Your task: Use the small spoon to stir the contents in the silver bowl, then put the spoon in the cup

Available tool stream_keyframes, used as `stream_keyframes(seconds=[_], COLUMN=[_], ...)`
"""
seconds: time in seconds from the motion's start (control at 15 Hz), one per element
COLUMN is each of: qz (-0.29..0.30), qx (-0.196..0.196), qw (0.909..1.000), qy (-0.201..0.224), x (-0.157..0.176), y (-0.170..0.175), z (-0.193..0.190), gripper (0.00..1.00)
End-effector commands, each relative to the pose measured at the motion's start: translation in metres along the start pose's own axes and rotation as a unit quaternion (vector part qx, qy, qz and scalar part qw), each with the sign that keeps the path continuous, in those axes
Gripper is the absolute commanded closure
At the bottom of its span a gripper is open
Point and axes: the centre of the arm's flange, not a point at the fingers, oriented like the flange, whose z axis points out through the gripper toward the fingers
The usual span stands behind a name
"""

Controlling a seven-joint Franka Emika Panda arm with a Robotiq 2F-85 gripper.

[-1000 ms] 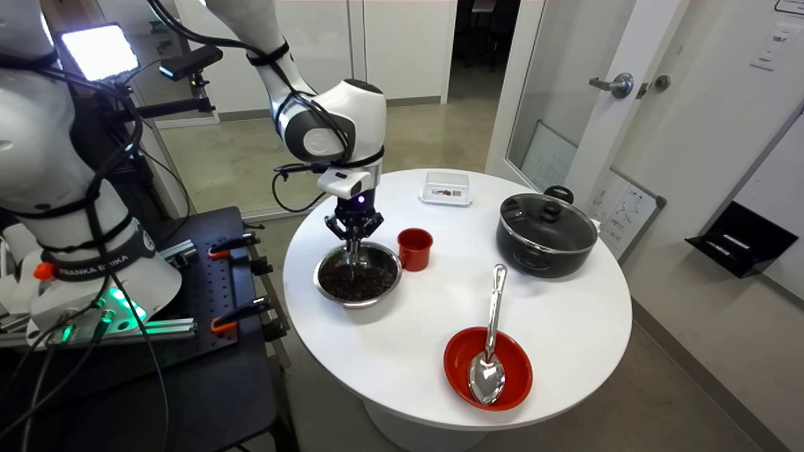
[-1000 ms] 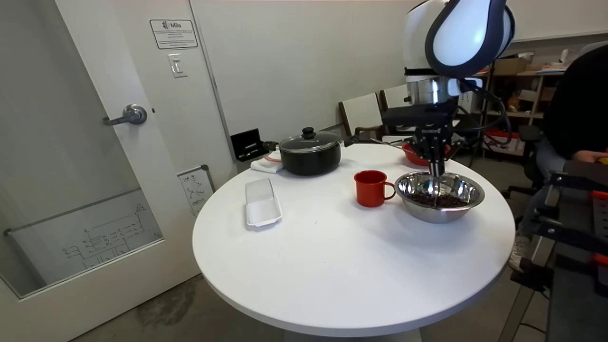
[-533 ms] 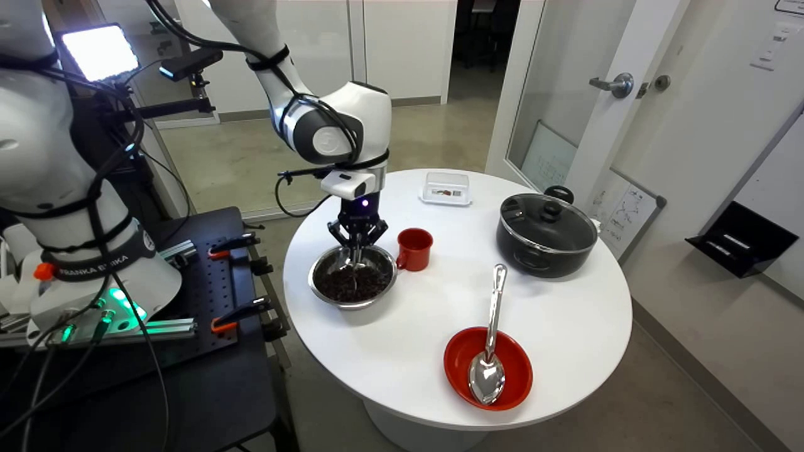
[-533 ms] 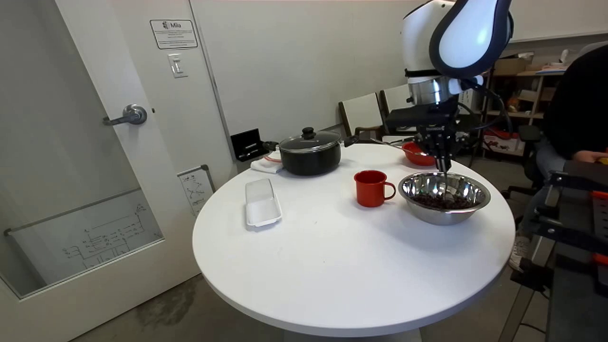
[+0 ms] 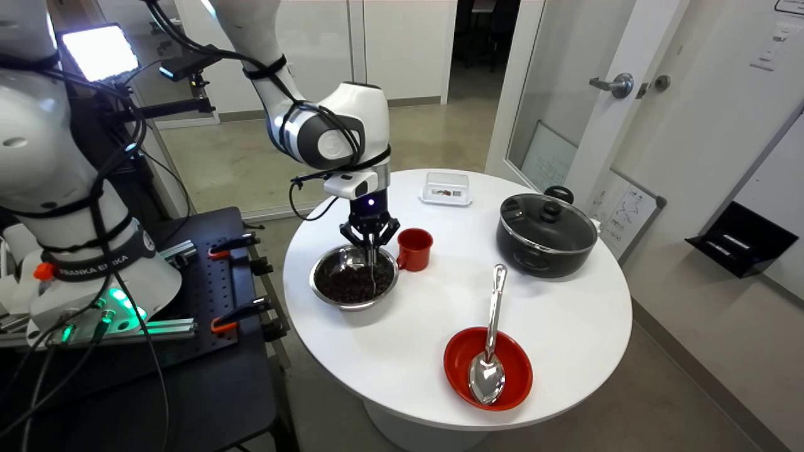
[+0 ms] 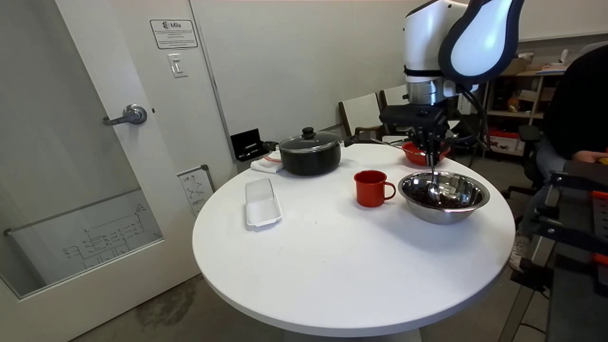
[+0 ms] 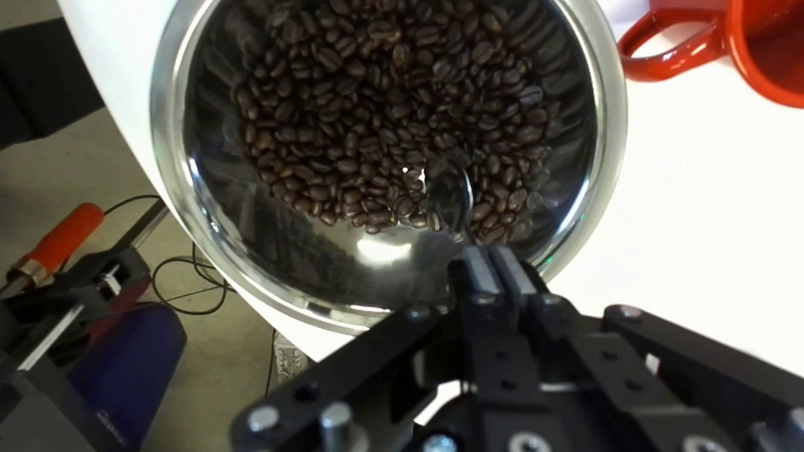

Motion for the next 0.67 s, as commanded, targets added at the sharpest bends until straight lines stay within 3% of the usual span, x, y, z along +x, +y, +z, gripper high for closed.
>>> stream_keyframes(seconds=[0.0, 0.2, 0.4, 0.6], qz=[0.001, 0.007, 0.035, 0.049], qx=[0.008, 0.011, 0.047, 0.066], qw=[0.9997, 0.9986, 0.9962, 0.9956], qy=[-0.022, -0.051, -0.065, -0.046], x=[-0.0065, -0.0088, -0.0137, -0.0152], y=[0.0031, 0.0032, 0.0029, 0.0002], z=[-0.0009, -0.0064, -0.008, -0.0061], gripper=[0.99, 0.99, 0.99, 0.99])
